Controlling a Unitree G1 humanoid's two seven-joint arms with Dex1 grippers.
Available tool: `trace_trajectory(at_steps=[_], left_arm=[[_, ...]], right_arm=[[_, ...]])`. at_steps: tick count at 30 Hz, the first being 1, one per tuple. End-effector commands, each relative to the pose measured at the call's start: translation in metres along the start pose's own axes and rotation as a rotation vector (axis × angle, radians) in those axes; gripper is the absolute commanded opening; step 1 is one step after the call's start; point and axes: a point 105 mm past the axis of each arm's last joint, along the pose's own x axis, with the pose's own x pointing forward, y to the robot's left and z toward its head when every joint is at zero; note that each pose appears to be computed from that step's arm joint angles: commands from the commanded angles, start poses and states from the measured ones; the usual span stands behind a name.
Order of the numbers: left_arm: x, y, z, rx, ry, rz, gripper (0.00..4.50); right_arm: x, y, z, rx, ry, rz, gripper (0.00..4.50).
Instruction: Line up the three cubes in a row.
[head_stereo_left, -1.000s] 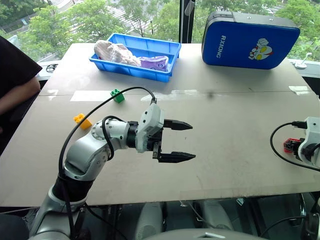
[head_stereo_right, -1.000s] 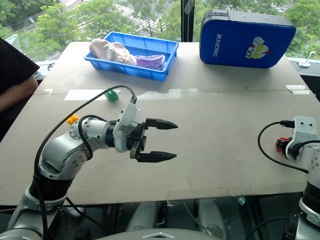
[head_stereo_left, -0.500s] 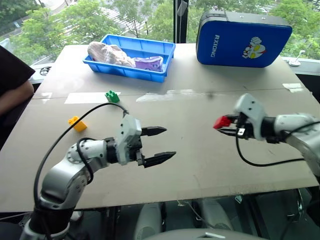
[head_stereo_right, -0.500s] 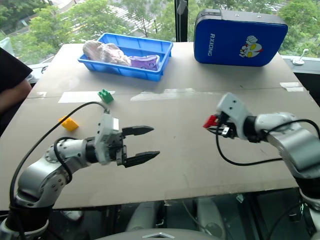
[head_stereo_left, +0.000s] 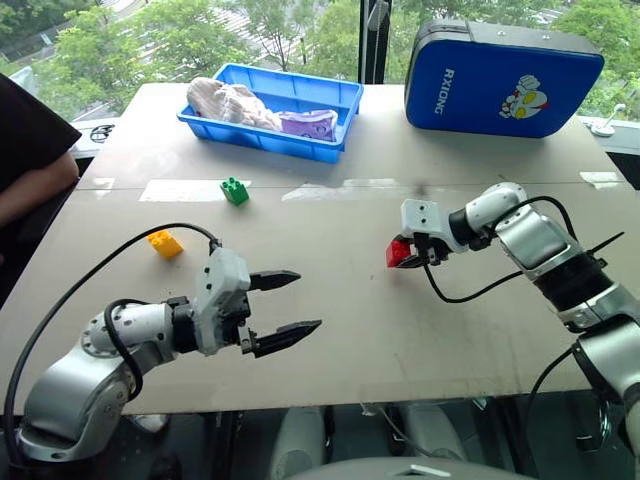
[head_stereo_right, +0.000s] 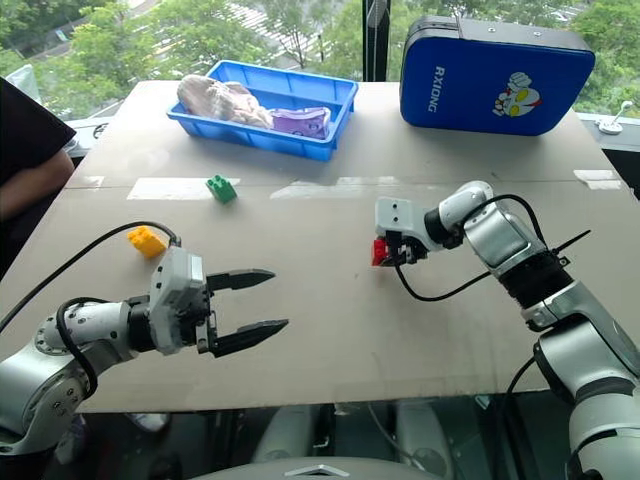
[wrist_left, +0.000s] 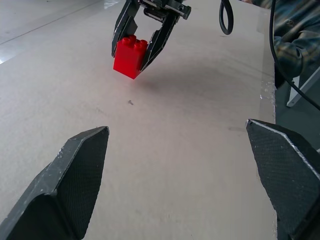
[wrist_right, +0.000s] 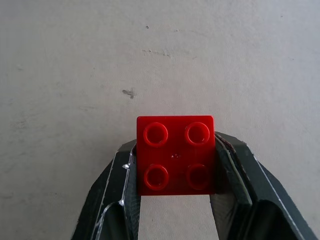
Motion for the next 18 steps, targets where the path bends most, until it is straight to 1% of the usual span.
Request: trace_trajectory(at_steps=[1,14,15,17,18], left_arm=[[-0.006,-0.004,0.012,0.069,-0.014,-0.007,4.50],[-0.008,-0.005,0.008,0.081,0.001,-0.008,4.50],[-0.008,-0.005,0.007,0.080,0.002,-0.007,4.50],[-0.009,-0.004,0.006,0.076,0.004,-0.003,4.50],[-0.009,-0.004,0.005,0.072,0.006,0.002,4.50]], right_arm=[[-0.004,-0.007,0.009,-0.051,-0.006,0.009,1.33],[0.007,-0.015,0.005,-0.065,0.039,0.062,1.33],[0.008,-0.014,0.003,-0.060,0.044,0.070,2.38],[0.010,-0.014,0.002,-0.053,0.038,0.079,3.21],[0.010,-0.015,0.004,-0.057,0.027,0.077,3.70]])
